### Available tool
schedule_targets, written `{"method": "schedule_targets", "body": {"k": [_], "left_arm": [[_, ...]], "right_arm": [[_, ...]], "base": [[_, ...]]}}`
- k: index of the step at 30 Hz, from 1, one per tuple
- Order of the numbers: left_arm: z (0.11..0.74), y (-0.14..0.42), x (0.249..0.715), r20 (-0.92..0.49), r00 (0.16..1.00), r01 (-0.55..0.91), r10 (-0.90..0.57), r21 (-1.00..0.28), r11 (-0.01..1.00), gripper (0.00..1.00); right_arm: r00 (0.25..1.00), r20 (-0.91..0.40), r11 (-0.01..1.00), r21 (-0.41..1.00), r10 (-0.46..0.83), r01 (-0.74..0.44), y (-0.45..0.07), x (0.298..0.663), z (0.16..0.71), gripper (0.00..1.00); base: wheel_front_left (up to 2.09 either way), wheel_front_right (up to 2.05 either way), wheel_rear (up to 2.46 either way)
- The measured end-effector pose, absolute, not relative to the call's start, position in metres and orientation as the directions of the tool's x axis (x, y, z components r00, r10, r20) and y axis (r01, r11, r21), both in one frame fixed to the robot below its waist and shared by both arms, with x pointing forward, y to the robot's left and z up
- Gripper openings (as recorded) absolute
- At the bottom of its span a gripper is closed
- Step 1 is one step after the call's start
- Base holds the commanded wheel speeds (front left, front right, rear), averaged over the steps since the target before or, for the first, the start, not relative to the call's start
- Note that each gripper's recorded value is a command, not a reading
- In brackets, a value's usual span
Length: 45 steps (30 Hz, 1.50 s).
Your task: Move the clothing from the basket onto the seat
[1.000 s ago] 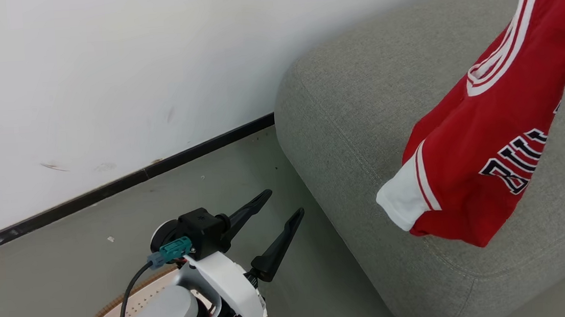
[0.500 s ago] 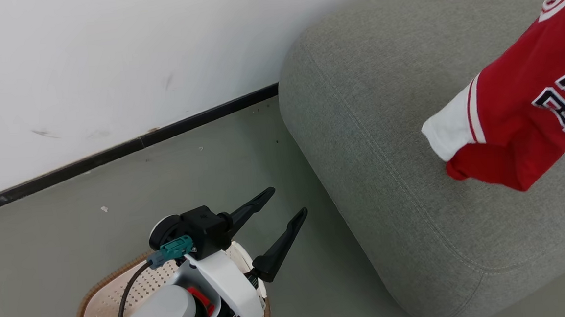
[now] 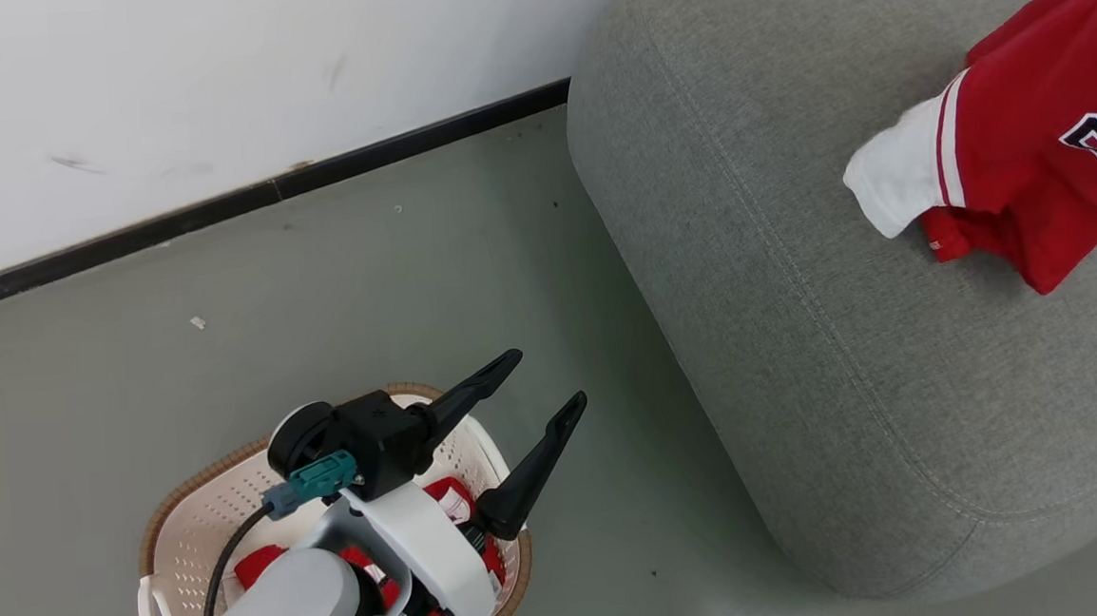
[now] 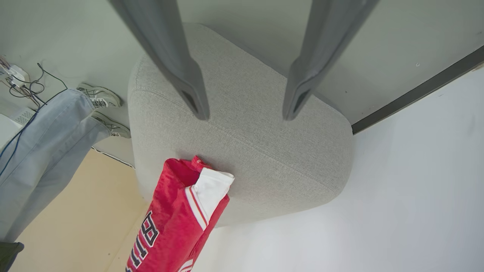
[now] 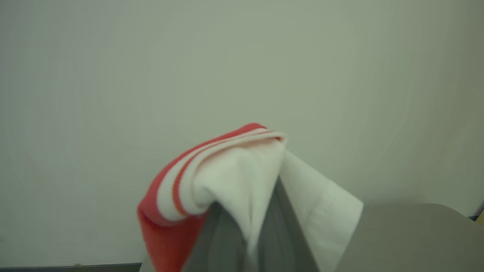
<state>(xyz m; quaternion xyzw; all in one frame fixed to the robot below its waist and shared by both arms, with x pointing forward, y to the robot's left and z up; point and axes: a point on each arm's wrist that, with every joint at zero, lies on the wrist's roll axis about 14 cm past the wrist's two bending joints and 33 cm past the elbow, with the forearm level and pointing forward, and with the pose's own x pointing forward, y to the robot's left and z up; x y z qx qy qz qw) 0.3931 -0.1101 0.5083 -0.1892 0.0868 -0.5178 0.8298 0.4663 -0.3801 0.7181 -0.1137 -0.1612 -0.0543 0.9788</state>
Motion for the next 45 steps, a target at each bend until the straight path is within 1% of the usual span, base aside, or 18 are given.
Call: {"method": "schedule_targets", "body": {"k": [9,15,20,27,32,39,42,43,44,45], "left_arm": [[0.493,-0.100,0.406,0.036,0.467,0.803,-0.883,-0.437,0.406,1.00],[0.487,-0.094,0.419,0.034,0.480,0.797,-0.877,-0.434,0.419,1.00],[0.483,-0.091,0.427,0.037,0.490,0.791,-0.871,-0.439,0.426,1.00],[0.479,-0.087,0.435,0.036,0.499,0.786,-0.866,-0.439,0.434,1.00],[0.477,-0.084,0.437,0.028,0.503,0.785,-0.864,-0.434,0.442,1.00],[0.478,-0.082,0.437,0.029,0.506,0.786,-0.862,-0.427,0.447,1.00],[0.480,-0.081,0.437,0.032,0.508,0.787,-0.861,-0.424,0.448,1.00],[0.480,-0.082,0.436,0.033,0.508,0.787,-0.861,-0.424,0.448,1.00],[0.481,-0.081,0.437,0.036,0.510,0.787,-0.860,-0.423,0.449,1.00],[0.481,-0.081,0.437,0.037,0.511,0.787,-0.859,-0.422,0.450,1.00]], "right_arm": [[0.980,0.166,0.975,-0.172,-0.112,0.141,-0.387,0.497,0.646,0.00],[0.987,0.003,0.973,-0.170,-0.159,0.157,-0.399,0.497,0.580,0.00],[0.979,-0.072,0.970,-0.172,-0.189,0.174,-0.407,0.497,0.550,0.00],[0.949,-0.229,0.970,-0.163,-0.215,0.180,-0.409,0.484,0.491,0.00],[0.924,-0.331,0.977,-0.155,-0.192,0.148,-0.395,0.480,0.460,0.00],[0.884,-0.423,0.975,-0.176,-0.200,0.136,-0.396,0.468,0.439,0.00],[0.845,-0.484,0.970,-0.189,-0.226,0.151,-0.404,0.456,0.428,0.00],[0.819,-0.520,0.968,-0.197,-0.240,0.158,-0.409,0.449,0.421,0.16],[0.793,-0.556,0.966,-0.207,-0.248,0.157,-0.411,0.441,0.413,0.37],[0.774,-0.578,0.964,-0.212,-0.258,0.163,-0.414,0.434,0.408,0.47]], "base": [[0.00,0.00,0.00],[0.00,0.00,0.00],[0.00,0.00,0.00],[0.00,0.00,0.00],[0.00,0.00,0.00],[0.00,0.00,0.00],[0.00,0.00,0.00],[0.00,0.00,0.00],[0.00,0.00,0.00],[0.00,0.00,0.00]]}}
